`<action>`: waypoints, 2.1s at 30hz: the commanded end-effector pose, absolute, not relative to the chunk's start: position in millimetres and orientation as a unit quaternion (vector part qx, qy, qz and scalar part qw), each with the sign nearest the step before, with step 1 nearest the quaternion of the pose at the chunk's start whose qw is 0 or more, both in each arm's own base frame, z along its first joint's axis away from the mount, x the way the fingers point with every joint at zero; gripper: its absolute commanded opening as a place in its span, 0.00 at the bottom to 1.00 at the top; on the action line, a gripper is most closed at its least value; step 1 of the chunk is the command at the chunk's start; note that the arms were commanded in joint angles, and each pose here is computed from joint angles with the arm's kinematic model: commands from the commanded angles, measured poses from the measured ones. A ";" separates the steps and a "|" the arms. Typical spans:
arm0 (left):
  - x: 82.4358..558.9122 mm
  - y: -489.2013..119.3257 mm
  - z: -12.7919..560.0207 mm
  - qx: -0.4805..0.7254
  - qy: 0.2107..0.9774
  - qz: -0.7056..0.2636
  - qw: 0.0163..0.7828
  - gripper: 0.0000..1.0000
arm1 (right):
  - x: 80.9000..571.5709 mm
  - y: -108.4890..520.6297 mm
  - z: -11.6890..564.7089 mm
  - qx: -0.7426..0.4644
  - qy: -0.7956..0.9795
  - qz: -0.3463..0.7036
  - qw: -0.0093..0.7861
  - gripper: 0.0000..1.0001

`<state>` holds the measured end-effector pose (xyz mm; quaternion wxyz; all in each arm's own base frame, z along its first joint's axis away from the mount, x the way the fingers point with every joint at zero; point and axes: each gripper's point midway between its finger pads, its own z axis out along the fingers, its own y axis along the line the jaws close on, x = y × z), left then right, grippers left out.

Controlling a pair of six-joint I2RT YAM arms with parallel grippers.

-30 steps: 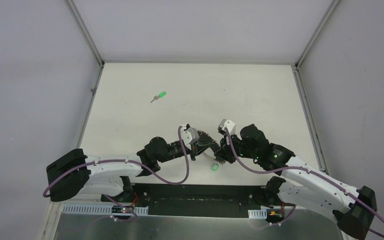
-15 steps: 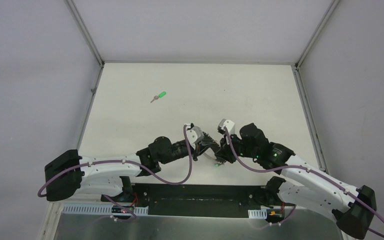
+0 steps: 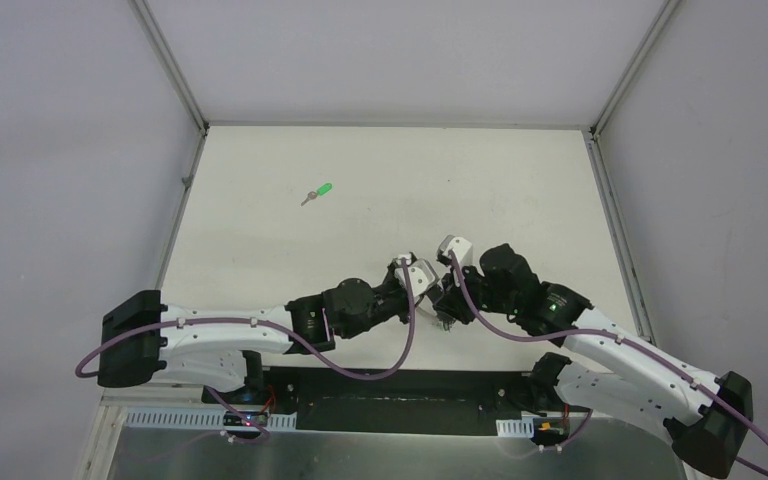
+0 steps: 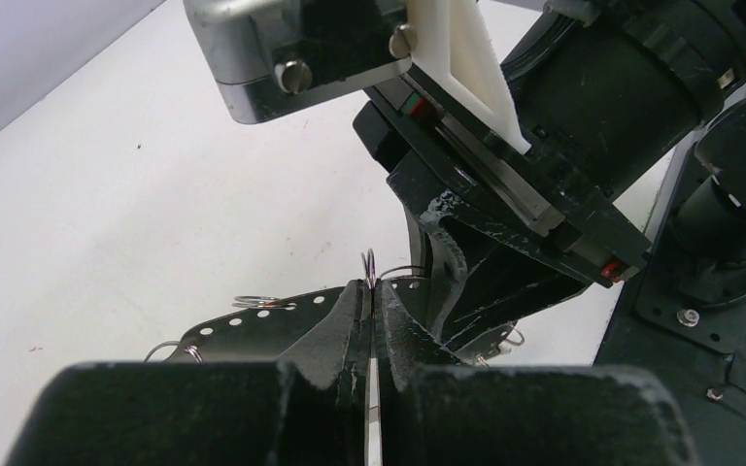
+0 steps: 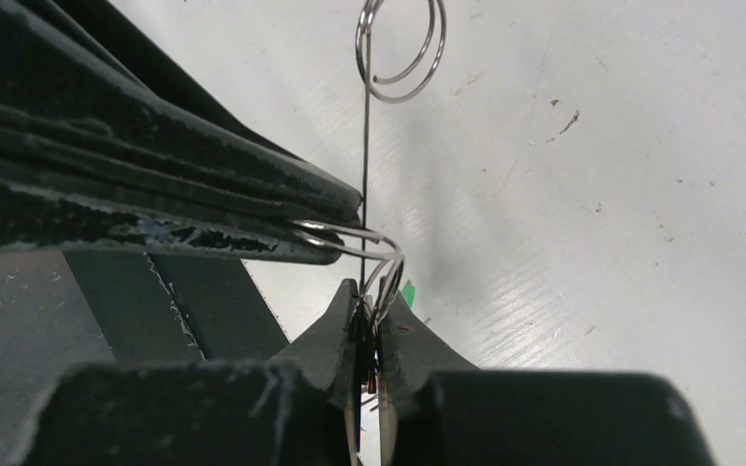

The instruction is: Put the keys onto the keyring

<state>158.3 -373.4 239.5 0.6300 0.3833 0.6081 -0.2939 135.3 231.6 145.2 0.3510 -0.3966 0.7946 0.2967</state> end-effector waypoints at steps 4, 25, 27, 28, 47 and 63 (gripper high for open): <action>161.9 -386.9 274.9 0.342 0.582 -0.318 0.666 0.00 | 132.9 249.7 181.9 -0.414 0.753 0.340 0.382 0.00; 124.8 -361.9 303.6 0.358 0.422 -0.385 0.739 0.00 | 100.3 222.5 286.7 -0.462 0.573 0.383 0.559 0.69; 119.2 -360.1 305.9 0.371 0.408 -0.387 0.739 0.00 | 98.6 221.5 287.6 -0.492 0.552 0.366 0.565 0.63; 115.8 -359.4 307.0 0.378 0.400 -0.389 0.739 0.00 | 95.8 221.8 287.4 -0.504 0.544 0.365 0.563 0.58; 87.9 -362.5 307.0 0.429 0.343 -0.417 0.724 0.00 | 82.4 233.6 282.8 -0.568 0.480 0.374 0.553 0.33; 88.1 -360.7 306.2 0.428 0.346 -0.418 0.723 0.00 | 89.0 232.4 266.2 -0.570 0.510 0.359 0.535 0.00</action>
